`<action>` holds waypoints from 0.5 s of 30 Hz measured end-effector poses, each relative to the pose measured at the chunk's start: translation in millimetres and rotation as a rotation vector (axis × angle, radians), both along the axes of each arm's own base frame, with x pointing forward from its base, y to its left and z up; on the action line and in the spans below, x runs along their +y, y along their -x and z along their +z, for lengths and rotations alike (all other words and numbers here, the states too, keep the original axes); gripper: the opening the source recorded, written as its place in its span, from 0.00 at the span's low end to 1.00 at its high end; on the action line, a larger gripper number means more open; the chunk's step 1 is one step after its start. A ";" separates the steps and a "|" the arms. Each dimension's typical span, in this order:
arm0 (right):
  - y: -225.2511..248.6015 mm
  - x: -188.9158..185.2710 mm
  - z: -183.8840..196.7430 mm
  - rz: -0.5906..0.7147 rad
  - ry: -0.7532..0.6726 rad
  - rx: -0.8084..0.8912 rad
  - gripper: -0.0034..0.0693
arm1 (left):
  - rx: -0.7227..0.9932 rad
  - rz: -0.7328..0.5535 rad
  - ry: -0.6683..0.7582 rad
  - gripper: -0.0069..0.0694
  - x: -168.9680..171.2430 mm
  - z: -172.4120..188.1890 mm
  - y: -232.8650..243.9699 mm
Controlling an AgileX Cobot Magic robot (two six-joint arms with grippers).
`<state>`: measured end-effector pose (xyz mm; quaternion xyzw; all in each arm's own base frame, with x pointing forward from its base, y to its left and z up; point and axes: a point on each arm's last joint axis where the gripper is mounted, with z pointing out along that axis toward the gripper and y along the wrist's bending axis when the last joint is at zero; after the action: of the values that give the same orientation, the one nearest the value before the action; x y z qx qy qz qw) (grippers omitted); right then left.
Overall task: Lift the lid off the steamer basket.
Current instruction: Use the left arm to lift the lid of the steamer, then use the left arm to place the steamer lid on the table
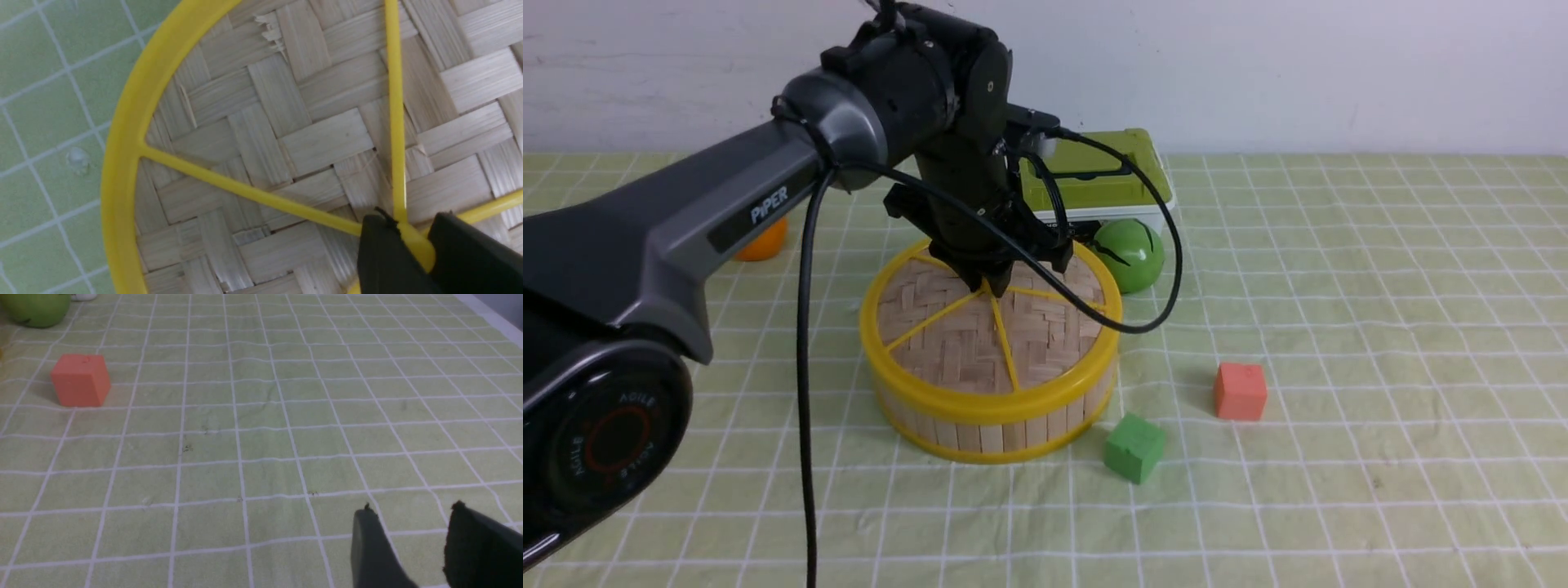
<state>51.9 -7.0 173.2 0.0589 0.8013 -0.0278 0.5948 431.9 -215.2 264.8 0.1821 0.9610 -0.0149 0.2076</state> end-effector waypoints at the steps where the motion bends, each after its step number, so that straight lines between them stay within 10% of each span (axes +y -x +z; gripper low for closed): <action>1: 0.0 0.0 0.0 0.000 0.000 0.000 0.38 | 0.001 0.003 0.001 0.25 0.0 0.3 0.1; 11: 0.0 0.0 0.0 0.000 0.000 0.000 0.38 | -0.021 0.070 0.028 0.24 6.7 25.7 9.9; 15: 0.0 0.0 0.0 0.000 0.000 0.000 0.38 | -0.199 0.078 0.066 0.24 29.9 111.0 44.4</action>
<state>51.9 -7.0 173.2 0.0589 0.8013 -0.0278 0.5948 387.5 -185.4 375.9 0.1382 0.9409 -0.0204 0.3086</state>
